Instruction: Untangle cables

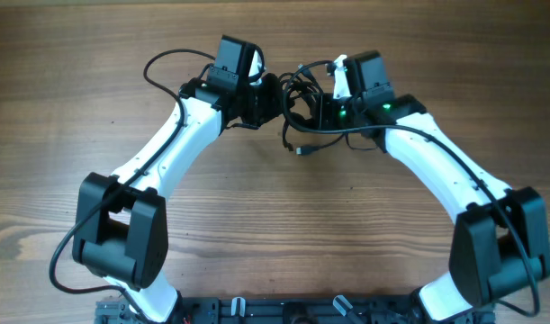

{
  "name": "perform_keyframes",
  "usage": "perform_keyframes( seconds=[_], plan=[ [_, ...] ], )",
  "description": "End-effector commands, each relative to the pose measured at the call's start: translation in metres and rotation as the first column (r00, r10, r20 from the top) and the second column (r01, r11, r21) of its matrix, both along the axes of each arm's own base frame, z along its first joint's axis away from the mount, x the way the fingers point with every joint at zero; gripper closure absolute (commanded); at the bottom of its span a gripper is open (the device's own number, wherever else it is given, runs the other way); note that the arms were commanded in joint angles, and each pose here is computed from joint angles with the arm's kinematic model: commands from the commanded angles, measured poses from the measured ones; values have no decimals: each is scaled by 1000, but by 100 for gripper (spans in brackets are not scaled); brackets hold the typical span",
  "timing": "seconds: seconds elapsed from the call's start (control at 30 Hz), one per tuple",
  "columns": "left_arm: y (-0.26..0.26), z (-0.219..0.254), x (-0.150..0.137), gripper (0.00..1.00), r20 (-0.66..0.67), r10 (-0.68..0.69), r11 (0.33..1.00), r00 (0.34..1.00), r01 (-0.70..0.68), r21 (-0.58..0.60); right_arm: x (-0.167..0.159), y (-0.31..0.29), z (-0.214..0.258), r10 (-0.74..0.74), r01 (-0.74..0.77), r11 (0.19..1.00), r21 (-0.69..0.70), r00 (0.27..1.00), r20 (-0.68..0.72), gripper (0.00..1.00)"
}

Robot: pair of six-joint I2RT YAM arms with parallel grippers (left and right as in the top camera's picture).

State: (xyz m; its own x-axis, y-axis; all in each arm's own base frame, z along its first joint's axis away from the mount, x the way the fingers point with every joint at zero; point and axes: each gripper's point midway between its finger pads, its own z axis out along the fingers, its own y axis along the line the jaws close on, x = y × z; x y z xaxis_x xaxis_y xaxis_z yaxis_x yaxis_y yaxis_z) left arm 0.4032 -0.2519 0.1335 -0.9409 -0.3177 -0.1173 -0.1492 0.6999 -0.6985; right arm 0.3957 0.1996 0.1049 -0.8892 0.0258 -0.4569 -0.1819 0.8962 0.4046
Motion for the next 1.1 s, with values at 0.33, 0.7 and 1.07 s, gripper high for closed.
perform_keyframes(
  seconds=[0.33, 0.7, 1.07],
  plan=[
    [4, 102, 11, 96, 141, -154, 881, 978, 201, -429, -24, -4, -45, -78, 66, 995, -76, 983, -164, 96],
    [62, 116, 27, 96, 149, -99, 850, 984, 161, -502, -4, -113, -52, -351, 335, 936, -104, 903, -248, 96],
    [55, 76, 27, 50, 345, -199, 940, 917, 278, -198, -9, -70, -28, -2, 38, 985, 170, 978, -207, 96]
  ],
)
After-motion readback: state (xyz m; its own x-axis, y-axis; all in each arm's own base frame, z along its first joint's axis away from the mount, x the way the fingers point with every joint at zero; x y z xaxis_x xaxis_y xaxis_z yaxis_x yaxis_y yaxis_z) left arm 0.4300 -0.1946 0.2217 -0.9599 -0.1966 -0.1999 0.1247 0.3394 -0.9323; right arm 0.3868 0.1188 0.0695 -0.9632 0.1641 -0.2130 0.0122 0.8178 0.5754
